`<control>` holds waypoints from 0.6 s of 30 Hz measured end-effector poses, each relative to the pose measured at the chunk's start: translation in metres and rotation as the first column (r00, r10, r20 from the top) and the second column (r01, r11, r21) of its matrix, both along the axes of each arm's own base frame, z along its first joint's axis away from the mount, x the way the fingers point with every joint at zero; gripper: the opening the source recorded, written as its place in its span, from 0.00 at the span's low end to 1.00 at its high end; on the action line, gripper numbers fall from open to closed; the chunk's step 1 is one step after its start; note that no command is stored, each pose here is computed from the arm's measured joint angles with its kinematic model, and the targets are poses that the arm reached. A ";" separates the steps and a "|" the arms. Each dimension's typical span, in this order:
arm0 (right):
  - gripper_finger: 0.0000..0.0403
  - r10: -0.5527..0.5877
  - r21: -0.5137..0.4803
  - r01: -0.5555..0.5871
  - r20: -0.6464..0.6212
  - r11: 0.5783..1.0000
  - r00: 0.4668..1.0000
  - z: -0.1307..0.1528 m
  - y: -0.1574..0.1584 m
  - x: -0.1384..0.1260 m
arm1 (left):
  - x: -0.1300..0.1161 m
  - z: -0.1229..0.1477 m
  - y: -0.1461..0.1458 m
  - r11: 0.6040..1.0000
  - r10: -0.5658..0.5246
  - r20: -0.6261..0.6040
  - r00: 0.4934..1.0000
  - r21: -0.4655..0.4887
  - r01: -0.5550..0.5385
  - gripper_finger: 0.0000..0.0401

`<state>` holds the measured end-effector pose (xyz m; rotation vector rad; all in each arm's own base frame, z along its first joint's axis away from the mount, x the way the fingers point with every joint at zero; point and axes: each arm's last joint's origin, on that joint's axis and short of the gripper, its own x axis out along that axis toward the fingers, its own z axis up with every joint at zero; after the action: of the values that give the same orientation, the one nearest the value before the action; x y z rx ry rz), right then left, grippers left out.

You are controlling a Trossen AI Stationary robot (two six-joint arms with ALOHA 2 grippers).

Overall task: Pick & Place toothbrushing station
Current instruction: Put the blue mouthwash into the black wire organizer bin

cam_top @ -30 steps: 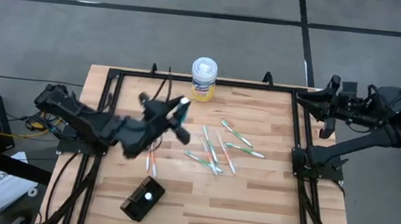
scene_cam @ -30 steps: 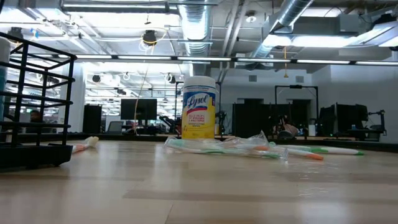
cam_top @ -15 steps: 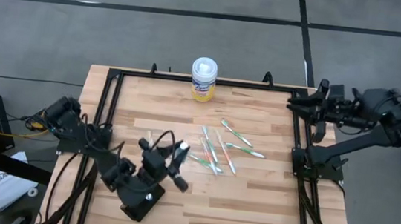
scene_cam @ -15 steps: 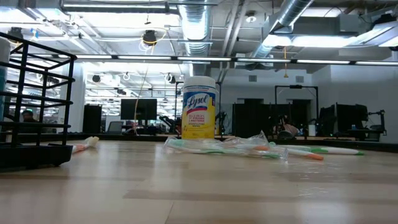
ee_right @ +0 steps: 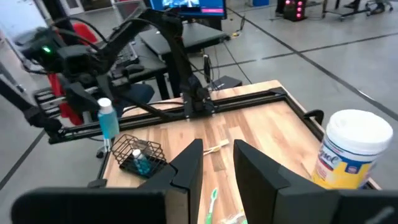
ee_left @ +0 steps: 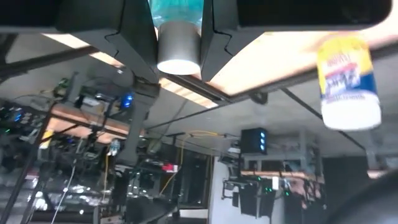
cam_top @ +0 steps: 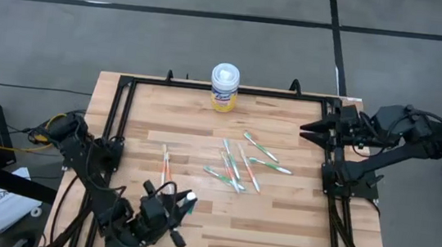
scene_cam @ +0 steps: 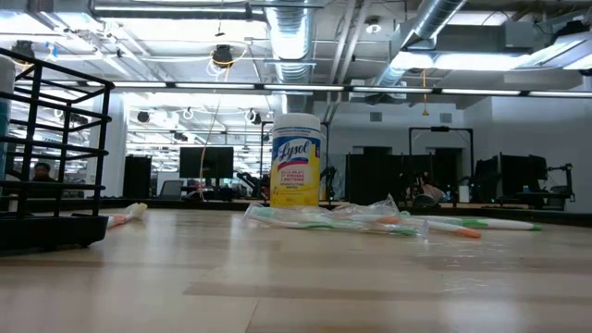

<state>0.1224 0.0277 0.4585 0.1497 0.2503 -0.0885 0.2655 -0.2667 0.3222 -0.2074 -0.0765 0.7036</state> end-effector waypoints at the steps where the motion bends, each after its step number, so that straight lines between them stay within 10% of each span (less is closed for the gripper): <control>1: 0.20 0.009 -0.004 -0.009 -0.004 1.000 1.000 0.000 0.002 0.002 | -0.002 -0.008 0.000 1.000 -0.004 0.017 1.000 -0.020 0.004 0.20; 18: 0.20 0.117 -0.020 -0.118 -0.023 0.993 0.993 -0.006 0.029 0.031 | -0.049 -0.095 0.002 0.992 -0.103 0.058 0.993 -0.067 0.106 0.20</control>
<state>0.1537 0.0571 0.4529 0.1127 0.2798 0.0239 0.2169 -0.2649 0.2276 -0.2959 -0.0920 0.5968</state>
